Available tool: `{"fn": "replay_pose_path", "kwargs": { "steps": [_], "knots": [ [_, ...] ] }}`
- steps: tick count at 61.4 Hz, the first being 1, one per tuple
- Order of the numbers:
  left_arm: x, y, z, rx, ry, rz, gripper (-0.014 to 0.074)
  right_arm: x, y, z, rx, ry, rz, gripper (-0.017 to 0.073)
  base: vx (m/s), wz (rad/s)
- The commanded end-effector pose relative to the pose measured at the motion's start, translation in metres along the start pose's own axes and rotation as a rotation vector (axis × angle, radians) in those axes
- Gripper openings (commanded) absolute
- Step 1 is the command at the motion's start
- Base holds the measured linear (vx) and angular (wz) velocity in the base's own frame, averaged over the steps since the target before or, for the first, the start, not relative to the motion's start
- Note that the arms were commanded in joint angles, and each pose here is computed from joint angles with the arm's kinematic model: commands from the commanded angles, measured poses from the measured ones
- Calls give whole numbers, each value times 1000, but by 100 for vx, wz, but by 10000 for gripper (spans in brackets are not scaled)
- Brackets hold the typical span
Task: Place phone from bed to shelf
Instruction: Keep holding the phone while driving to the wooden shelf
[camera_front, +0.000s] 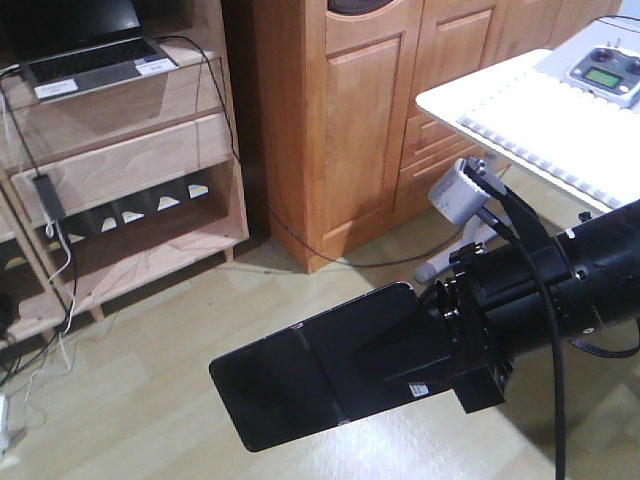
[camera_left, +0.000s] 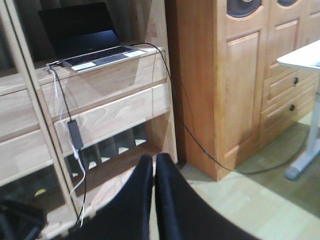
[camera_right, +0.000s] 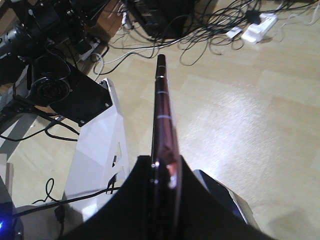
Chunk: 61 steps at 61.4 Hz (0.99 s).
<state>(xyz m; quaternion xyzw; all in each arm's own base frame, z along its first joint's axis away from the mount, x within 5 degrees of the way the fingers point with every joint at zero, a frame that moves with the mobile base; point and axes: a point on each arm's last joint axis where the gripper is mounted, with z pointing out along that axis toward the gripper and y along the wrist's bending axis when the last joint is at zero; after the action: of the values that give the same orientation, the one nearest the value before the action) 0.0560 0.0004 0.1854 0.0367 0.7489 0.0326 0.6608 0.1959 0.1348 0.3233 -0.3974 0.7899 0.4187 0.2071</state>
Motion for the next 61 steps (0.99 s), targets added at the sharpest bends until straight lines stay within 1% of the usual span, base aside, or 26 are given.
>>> {"fn": "replay_pose_path", "kwargs": {
  "steps": [1,35,61],
  "knots": [
    [-15,1,-3,-3,-107,-9,1,-7,18,-9,-88,-46,-26,-1,47,3],
    [-15,1,-3,-3,-107,-9,1,-7,18,-9,-88,-46,-26,-1,47,5],
    [-15,1,-3,-3,-107,-9,1,-7,18,-9,-87,-47,-25,-1,45,28]
  ]
}}
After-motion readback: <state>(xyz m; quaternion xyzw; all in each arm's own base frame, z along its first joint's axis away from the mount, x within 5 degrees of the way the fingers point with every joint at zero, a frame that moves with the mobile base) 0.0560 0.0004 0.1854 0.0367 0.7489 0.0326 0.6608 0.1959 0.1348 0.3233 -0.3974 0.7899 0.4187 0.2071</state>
